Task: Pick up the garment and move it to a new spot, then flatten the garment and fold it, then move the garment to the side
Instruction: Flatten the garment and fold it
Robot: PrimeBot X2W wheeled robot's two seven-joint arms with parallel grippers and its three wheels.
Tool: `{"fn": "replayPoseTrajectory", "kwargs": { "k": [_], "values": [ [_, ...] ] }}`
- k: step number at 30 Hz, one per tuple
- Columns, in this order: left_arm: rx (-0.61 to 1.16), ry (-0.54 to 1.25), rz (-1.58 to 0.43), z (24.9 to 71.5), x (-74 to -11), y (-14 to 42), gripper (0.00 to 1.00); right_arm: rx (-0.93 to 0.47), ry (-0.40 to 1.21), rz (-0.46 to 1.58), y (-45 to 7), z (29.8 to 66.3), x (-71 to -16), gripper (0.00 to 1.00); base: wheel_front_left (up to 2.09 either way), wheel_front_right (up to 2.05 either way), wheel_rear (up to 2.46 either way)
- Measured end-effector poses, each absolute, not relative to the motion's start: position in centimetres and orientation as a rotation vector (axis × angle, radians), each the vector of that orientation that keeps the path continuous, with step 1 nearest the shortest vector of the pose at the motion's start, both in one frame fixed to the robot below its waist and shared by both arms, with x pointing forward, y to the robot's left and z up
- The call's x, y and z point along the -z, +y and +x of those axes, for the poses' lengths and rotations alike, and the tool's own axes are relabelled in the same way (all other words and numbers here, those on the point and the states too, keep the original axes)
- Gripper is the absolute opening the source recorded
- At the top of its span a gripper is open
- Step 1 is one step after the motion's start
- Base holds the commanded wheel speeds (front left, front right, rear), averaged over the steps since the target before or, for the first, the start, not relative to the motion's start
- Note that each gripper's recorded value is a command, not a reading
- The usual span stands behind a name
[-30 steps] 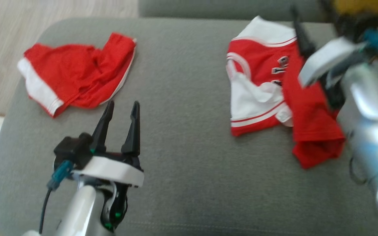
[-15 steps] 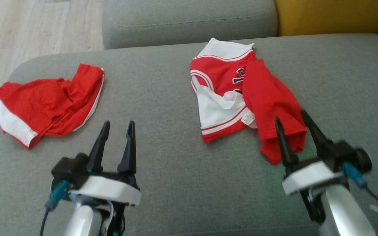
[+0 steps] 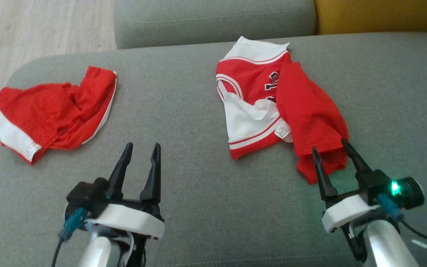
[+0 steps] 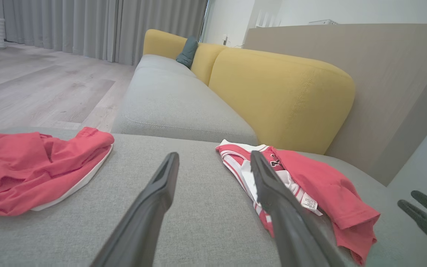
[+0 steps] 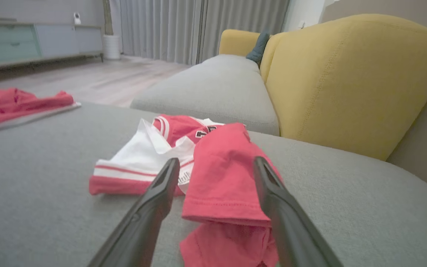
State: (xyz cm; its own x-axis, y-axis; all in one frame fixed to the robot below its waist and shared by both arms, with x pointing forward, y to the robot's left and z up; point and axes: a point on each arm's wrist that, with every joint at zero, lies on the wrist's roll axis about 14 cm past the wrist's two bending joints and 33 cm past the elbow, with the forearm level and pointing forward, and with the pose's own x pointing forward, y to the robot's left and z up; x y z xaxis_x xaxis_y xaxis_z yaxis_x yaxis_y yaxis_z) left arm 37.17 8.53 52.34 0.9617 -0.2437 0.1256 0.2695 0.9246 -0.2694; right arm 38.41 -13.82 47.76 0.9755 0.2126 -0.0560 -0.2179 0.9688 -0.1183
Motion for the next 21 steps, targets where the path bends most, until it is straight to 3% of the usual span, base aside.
{"fn": "replayPoseTrajectory", "kwargs": {
  "k": [12,21],
  "values": [
    [0.217,-0.052,-0.295,38.6,-50.8,10.1,1.0,-0.305,0.173,-0.407,-13.0,41.7,-43.4,1.0,0.0,0.0,0.0],
    [0.199,-0.03,-0.294,39.1,-49.9,10.7,1.0,-0.325,0.226,-0.457,-13.1,42.8,-41.3,1.0,0.0,0.0,0.0]
  ]
}}
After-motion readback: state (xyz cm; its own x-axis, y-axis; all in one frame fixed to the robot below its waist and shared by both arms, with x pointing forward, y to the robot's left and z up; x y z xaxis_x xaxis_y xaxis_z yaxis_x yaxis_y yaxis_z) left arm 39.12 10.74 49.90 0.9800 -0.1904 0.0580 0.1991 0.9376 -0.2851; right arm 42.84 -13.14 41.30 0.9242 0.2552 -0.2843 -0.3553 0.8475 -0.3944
